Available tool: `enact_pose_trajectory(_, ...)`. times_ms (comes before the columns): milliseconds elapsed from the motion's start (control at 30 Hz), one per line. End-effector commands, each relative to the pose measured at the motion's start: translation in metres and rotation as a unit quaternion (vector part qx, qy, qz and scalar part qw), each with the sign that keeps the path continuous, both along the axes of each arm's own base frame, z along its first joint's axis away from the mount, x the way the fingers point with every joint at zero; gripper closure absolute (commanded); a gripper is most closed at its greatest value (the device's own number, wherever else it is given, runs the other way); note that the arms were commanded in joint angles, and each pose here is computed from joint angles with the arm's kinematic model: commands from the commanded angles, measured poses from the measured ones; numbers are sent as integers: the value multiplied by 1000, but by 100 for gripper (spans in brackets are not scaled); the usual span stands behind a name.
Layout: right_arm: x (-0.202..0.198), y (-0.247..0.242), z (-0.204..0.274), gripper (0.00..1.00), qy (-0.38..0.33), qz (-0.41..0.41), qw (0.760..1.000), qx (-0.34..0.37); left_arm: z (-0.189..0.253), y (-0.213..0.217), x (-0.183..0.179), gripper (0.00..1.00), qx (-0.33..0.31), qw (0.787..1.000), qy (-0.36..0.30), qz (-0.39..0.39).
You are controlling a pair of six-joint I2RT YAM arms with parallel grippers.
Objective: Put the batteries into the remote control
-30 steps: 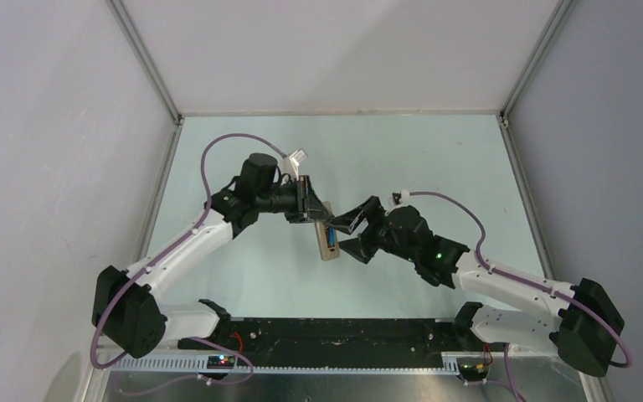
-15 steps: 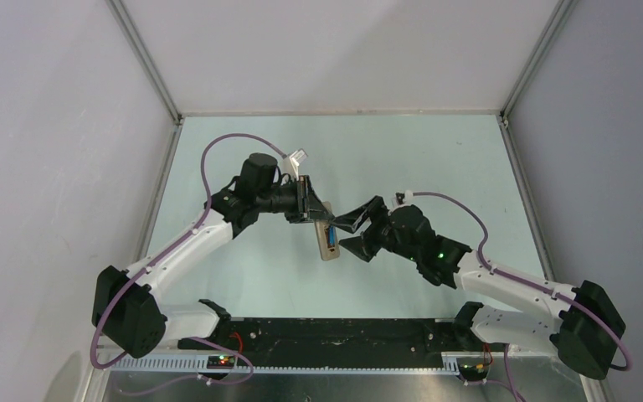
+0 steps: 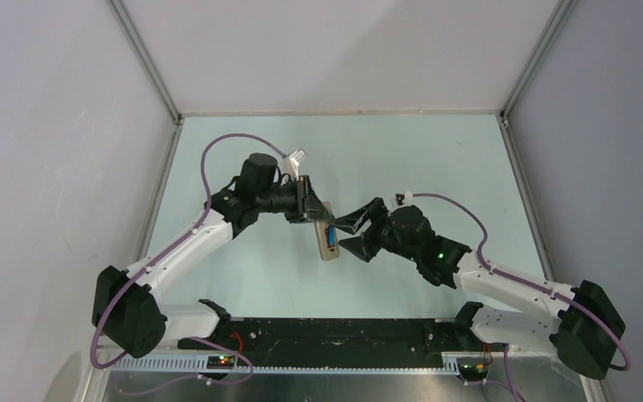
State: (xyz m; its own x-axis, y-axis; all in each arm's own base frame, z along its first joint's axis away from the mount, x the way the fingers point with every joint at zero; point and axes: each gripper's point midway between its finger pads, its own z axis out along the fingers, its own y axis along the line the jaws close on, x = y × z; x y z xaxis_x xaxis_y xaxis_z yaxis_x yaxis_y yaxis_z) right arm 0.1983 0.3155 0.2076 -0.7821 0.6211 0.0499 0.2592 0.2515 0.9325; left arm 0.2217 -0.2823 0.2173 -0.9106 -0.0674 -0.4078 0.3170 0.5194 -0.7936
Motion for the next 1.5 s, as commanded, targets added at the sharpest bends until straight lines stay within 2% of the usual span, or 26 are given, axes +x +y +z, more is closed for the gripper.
enact_pose_trajectory(0, 1, 1, -5, 28, 8, -3, 1000, 5, 26, -5, 4, 100, -26, 999, -28, -3)
enact_pose_trajectory(267, 1, 1, -7, 35, 8, -2, 1000, 5, 26, -5, 5, 100, -26, 999, -28, -2)
enact_pose_trajectory(1033, -7, 11, -3, 39, -12, 37, 999, 12, 26, -5, 7, 100, -24, 999, -29, 0)
enact_pose_trajectory(1467, -16, 18, -7, 37, -20, 68, 997, 17, 32, -3, 11, 100, -31, 999, -33, 0)
